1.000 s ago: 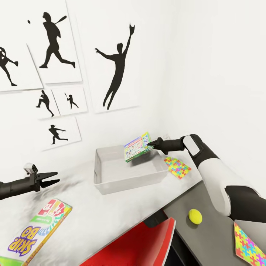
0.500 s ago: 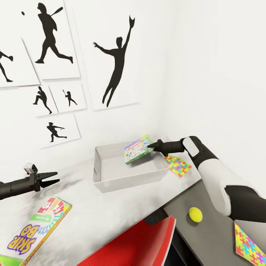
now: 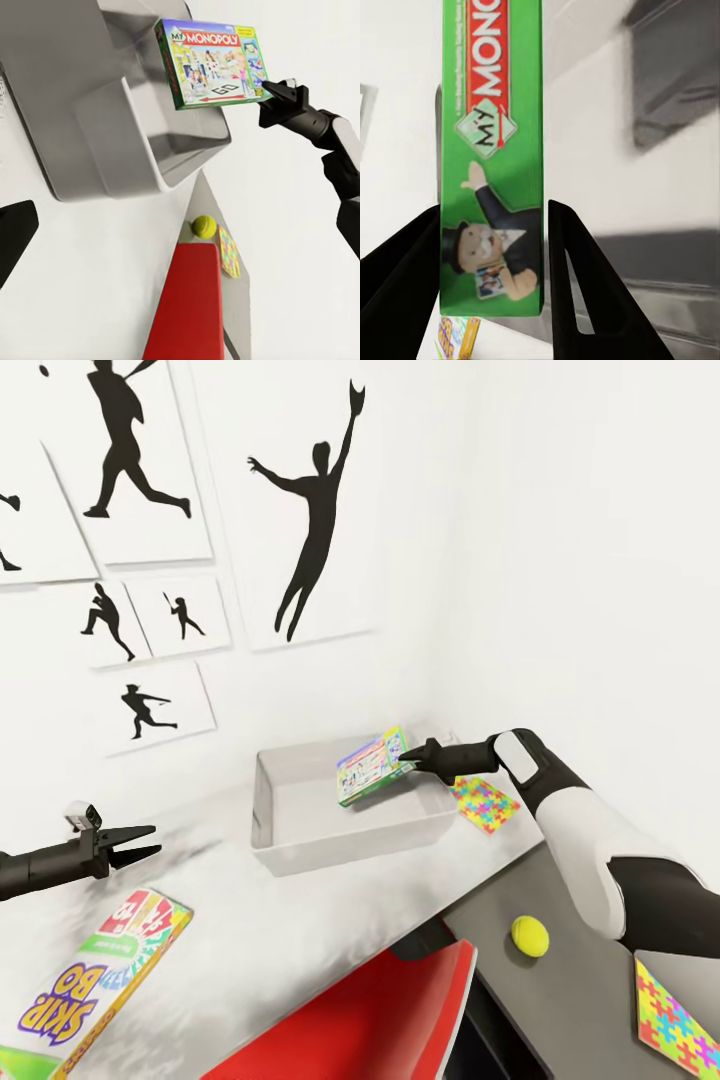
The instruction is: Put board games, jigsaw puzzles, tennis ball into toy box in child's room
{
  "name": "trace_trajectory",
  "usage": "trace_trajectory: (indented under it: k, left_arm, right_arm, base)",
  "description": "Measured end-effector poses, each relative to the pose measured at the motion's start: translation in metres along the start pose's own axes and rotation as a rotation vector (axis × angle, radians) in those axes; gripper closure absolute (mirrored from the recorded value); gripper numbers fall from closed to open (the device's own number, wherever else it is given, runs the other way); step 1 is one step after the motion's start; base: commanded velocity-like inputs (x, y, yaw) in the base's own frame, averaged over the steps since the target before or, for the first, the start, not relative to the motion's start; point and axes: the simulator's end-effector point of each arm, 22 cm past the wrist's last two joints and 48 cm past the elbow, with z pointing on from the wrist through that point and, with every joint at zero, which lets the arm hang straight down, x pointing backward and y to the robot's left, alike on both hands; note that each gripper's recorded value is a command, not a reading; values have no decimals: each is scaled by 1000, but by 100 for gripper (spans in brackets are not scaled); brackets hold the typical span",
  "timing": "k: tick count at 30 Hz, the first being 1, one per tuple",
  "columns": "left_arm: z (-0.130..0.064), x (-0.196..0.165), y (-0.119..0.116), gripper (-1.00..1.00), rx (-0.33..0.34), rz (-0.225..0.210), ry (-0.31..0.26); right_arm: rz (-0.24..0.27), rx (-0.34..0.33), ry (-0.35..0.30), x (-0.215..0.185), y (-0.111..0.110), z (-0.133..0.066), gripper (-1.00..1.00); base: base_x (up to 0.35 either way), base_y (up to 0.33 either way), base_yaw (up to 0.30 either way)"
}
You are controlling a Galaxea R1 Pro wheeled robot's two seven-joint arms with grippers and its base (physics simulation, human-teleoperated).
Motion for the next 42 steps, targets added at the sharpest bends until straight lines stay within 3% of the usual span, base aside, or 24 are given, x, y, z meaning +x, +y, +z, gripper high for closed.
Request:
trace_trajectory:
  k: [42]
  left_arm:
    - [7,9,26,-100,-20,-44,19]
  right_arm:
    - [48,25,38,9,-34,22,100]
  base:
    - [0,0,0]
